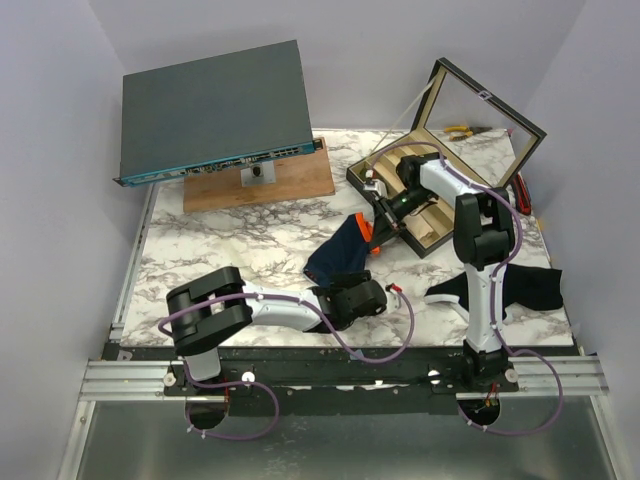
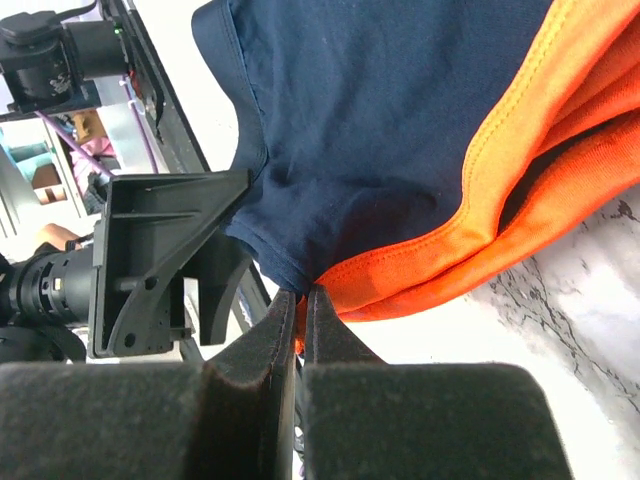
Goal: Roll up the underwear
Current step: Fold the underwear at the center of the board.
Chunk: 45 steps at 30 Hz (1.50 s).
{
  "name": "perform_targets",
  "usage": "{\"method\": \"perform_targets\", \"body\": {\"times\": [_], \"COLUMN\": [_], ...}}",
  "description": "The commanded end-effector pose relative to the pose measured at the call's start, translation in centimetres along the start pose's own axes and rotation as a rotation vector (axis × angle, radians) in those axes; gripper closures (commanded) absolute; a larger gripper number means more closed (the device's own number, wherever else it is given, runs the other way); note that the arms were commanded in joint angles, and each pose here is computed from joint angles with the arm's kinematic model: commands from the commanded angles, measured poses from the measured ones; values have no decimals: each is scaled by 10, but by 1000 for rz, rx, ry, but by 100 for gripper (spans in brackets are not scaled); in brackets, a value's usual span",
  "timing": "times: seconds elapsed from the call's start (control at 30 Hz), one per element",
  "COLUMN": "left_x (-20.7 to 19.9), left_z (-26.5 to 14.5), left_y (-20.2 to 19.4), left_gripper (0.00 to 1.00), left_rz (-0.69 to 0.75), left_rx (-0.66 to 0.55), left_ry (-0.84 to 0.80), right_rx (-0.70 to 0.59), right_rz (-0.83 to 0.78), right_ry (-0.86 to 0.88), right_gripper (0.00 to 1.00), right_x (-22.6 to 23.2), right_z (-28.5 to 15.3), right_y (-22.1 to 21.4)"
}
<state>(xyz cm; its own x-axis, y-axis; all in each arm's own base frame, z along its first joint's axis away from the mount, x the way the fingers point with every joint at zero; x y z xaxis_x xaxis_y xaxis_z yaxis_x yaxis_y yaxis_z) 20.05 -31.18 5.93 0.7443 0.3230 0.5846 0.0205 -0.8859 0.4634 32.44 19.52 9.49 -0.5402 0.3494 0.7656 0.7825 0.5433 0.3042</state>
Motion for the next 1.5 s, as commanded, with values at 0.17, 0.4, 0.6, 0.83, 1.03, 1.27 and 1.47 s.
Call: {"method": "perform_targets", "body": {"times": [0.17, 0.4, 0.6, 0.83, 1.03, 1.27, 1.47], "left_x": [5, 3, 4, 9, 12, 12, 30], "left_z": [-13, -17, -19, -33, -50, -63, -60], "left_y": [-6, 0, -4, -15, -28, -42, -46], "left_gripper": [49, 91, 100, 100, 100, 100, 100], "left_rz": [-40, -65, -101, -213, -294, -397, -559], "left_rx": [-2, -20, -17, -13, 16, 66, 118], "left_ry": [-41, -81, -140, -379, -580, -784, -915], "right_rx": [-10, -6, 9, 54, 100, 102, 87], "right_rz": [17, 14, -15, -82, -110, -107, -82], "right_ry": [12, 15, 18, -18, -9, -2, -76], "right_gripper": [99, 99, 99, 99, 99, 99, 99], "right_x": [5, 5, 9, 21, 39, 49, 33], "right_z": [-5, -5, -7, -15, -22, -18, -19], "right_y": [-4, -6, -12, -31, -51, -52, -36]}}
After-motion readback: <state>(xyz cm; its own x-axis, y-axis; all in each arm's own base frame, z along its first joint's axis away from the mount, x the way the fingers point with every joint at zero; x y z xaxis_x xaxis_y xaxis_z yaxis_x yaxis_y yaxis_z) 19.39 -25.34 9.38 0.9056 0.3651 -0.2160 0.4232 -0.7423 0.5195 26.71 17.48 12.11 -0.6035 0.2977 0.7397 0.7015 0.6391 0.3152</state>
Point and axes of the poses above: each gripper's point midway between its finger pads, its own z axis out along the fingers, its own x axis along the line the jaws close on, y = z × x, the point moved 3 cm from there along -z, back along the fingers, and after that the axes turned 8 degrees about -z, right-handed, at the moved point
